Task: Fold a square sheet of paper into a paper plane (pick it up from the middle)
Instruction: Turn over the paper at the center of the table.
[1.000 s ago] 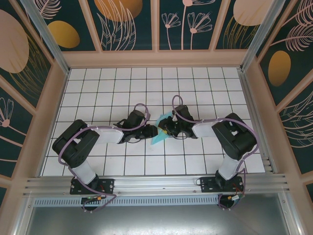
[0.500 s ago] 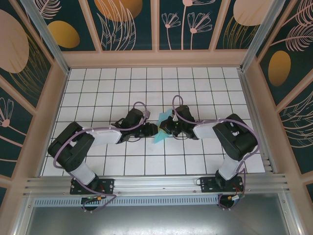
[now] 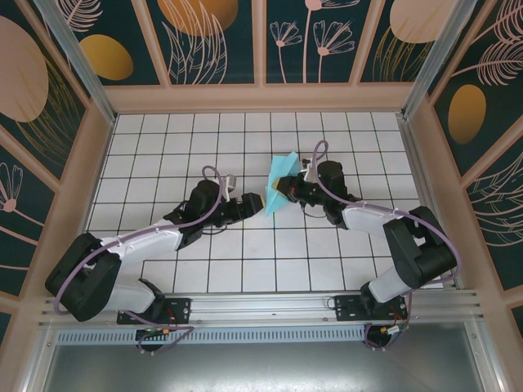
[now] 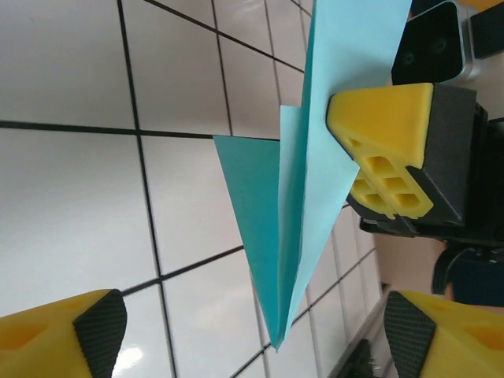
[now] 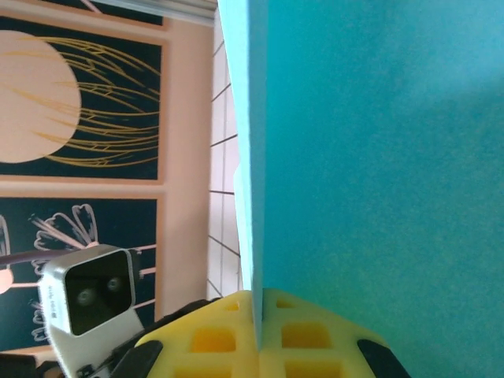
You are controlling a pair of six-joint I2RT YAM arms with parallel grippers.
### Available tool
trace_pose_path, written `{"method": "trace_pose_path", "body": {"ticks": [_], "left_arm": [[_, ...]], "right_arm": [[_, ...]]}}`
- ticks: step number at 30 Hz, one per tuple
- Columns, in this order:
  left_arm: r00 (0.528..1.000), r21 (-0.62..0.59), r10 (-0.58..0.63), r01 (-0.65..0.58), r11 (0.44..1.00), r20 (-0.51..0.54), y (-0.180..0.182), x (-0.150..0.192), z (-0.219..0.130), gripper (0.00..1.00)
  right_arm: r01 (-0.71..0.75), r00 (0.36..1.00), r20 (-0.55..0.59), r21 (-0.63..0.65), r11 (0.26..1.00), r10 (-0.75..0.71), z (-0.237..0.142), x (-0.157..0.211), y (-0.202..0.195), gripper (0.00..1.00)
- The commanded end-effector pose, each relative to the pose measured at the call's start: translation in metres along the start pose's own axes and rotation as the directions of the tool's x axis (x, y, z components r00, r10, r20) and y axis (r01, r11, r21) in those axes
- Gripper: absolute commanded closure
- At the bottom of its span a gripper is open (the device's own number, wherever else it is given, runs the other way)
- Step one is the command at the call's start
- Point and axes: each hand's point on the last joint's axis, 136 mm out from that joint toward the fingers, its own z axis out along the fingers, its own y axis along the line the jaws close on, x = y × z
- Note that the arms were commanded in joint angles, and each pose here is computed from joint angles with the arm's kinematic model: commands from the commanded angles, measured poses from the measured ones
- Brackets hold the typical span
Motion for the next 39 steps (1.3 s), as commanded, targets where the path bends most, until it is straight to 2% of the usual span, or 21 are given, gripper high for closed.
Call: {"method": "trace_pose_path", "body": {"ticks": [1,2,9,16,21,25,31,36,39], "left_arm": [[0.998,0.164,-0.065,0.063,0.984,0.011,-0.032,-0.006,-0.008,0.08],[0.997,0.198,-0.073,0.070,0.978,0.010,-0.039,-0.006,-0.010,0.02],[0.997,0.286,-0.069,0.059,0.956,0.023,-0.065,-0.017,-0.011,0.02],[0.988,0.398,-0.088,0.030,0.917,0.127,-0.093,-0.038,-0.029,0.14],[0.989,0.406,-0.104,0.051,0.912,0.110,-0.090,-0.036,-0.026,0.27],[0.986,0.399,-0.103,0.042,0.916,0.134,-0.088,-0.038,-0.027,0.39],[0.985,0.353,-0.082,0.022,0.935,0.154,-0.080,-0.040,-0.024,0.62],[0.984,0.283,-0.050,0.000,0.959,0.170,-0.069,-0.041,-0.021,0.81],[0.983,0.212,-0.011,-0.029,0.977,0.183,-0.059,-0.041,-0.019,0.90]], "right_arm": [[0.050,0.999,-0.005,-0.145,0.988,-0.051,-0.004,-0.008,0.046,0.96],[0.040,0.999,-0.013,-0.167,0.985,-0.043,-0.003,-0.008,0.051,0.96],[-0.028,0.997,-0.073,-0.270,0.962,0.009,0.001,-0.004,0.076,0.96],[-0.079,0.992,-0.114,-0.301,0.950,0.046,0.000,0.004,0.080,0.95],[-0.091,0.990,-0.132,-0.316,0.944,0.051,0.000,0.007,0.084,0.95],[-0.097,0.989,-0.139,-0.306,0.947,0.056,0.001,0.008,0.081,0.94],[-0.097,0.987,-0.151,-0.291,0.952,0.055,0.001,0.012,0.076,0.93],[-0.073,0.989,-0.143,-0.252,0.965,0.037,-0.001,0.013,0.071,0.84],[-0.053,0.991,-0.131,-0.169,0.984,0.031,-0.001,0.011,0.059,0.75]]}}
